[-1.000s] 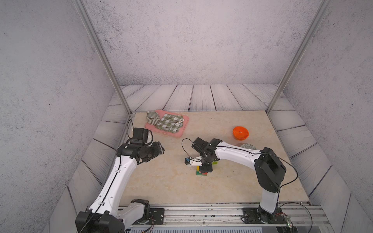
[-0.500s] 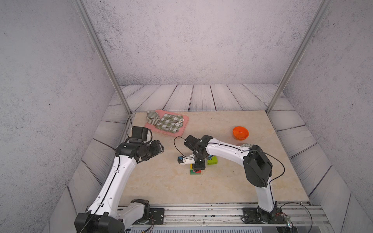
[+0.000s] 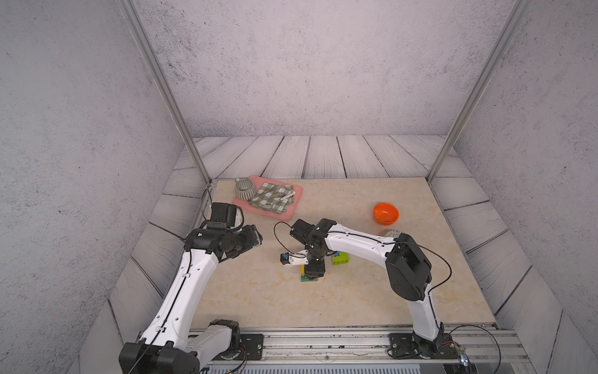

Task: Assemble the letter s with lego
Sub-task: Assemble the lego brick with the lego brick, then adjust the lego brick at the center of the board.

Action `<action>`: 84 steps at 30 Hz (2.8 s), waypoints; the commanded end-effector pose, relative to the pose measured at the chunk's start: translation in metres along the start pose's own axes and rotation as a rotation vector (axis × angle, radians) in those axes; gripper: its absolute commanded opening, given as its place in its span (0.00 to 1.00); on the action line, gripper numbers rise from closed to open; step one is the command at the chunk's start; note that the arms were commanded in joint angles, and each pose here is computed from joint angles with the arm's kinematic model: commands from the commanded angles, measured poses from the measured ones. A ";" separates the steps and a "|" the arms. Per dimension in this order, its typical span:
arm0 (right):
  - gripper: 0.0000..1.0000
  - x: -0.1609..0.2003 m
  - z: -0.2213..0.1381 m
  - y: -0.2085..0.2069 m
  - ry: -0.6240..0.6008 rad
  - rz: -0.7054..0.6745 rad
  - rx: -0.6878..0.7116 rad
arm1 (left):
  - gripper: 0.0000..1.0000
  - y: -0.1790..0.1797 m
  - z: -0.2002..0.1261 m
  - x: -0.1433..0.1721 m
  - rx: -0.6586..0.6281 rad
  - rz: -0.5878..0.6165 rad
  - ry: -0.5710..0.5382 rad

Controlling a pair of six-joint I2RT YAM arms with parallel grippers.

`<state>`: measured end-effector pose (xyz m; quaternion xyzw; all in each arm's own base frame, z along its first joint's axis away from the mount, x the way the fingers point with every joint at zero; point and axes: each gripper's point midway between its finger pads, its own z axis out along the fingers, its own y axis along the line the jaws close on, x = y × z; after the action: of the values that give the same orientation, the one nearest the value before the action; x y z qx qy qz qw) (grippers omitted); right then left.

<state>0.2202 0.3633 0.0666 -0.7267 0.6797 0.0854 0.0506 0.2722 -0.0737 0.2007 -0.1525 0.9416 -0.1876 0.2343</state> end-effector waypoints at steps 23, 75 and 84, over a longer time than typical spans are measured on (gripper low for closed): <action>0.94 0.051 -0.061 0.016 -0.584 0.182 0.315 | 0.67 -0.005 -0.014 -0.012 0.004 0.006 -0.036; 0.47 0.018 0.036 0.014 -0.757 0.294 0.136 | 0.67 -0.001 -0.006 -0.010 -0.007 0.003 -0.012; 0.20 0.010 0.012 0.022 -0.779 0.258 0.107 | 0.67 -0.001 -0.008 -0.011 -0.015 0.010 -0.016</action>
<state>0.2045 0.3503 0.0318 -0.5347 0.7131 0.3096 0.3311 0.2765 -0.0730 0.2067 -0.1528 0.9416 -0.1862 0.2352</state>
